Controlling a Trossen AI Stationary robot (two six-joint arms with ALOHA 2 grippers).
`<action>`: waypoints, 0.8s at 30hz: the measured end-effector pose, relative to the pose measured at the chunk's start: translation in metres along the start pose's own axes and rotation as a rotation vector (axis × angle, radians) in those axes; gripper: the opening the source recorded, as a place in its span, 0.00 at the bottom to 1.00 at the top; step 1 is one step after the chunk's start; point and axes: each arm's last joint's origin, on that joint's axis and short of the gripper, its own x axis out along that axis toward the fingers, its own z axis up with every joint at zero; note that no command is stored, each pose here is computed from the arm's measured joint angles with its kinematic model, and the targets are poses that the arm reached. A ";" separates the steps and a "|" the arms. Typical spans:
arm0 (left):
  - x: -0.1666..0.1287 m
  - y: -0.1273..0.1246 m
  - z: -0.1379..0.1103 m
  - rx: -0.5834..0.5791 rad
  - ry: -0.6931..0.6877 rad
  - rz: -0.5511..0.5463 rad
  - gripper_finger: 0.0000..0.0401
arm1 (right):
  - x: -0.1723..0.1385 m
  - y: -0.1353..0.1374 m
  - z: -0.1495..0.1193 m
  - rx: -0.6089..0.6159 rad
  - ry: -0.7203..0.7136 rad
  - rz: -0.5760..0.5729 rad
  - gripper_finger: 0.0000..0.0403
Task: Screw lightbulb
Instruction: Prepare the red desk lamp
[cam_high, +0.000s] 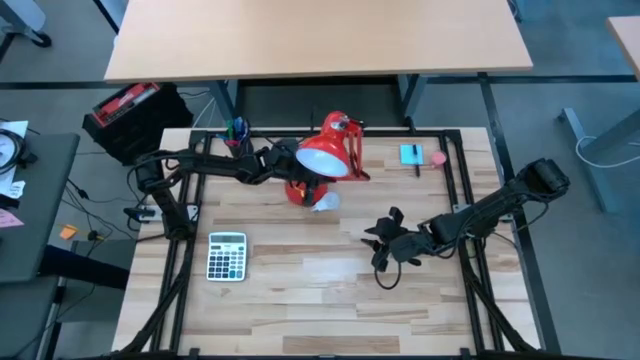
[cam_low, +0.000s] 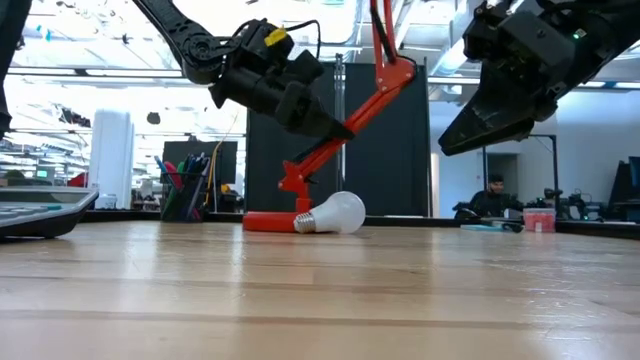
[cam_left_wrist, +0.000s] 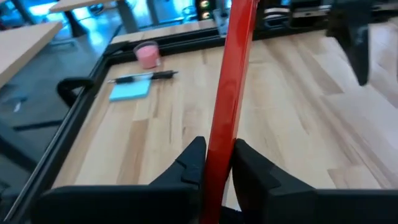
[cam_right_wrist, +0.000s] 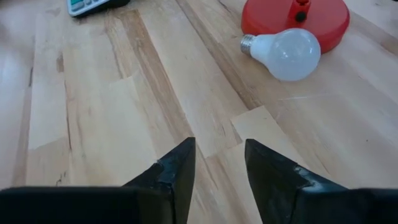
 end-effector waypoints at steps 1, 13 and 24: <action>0.000 0.000 0.000 -0.011 0.003 0.016 0.10 | 0.000 0.000 0.000 -0.003 0.003 -0.002 0.36; 0.008 -0.027 0.009 -0.143 0.060 0.216 0.09 | 0.000 -0.004 -0.006 -0.076 0.053 -0.034 0.33; -0.015 -0.046 0.021 -0.324 0.172 0.286 0.05 | 0.014 0.005 -0.004 -0.039 -0.021 -0.004 0.36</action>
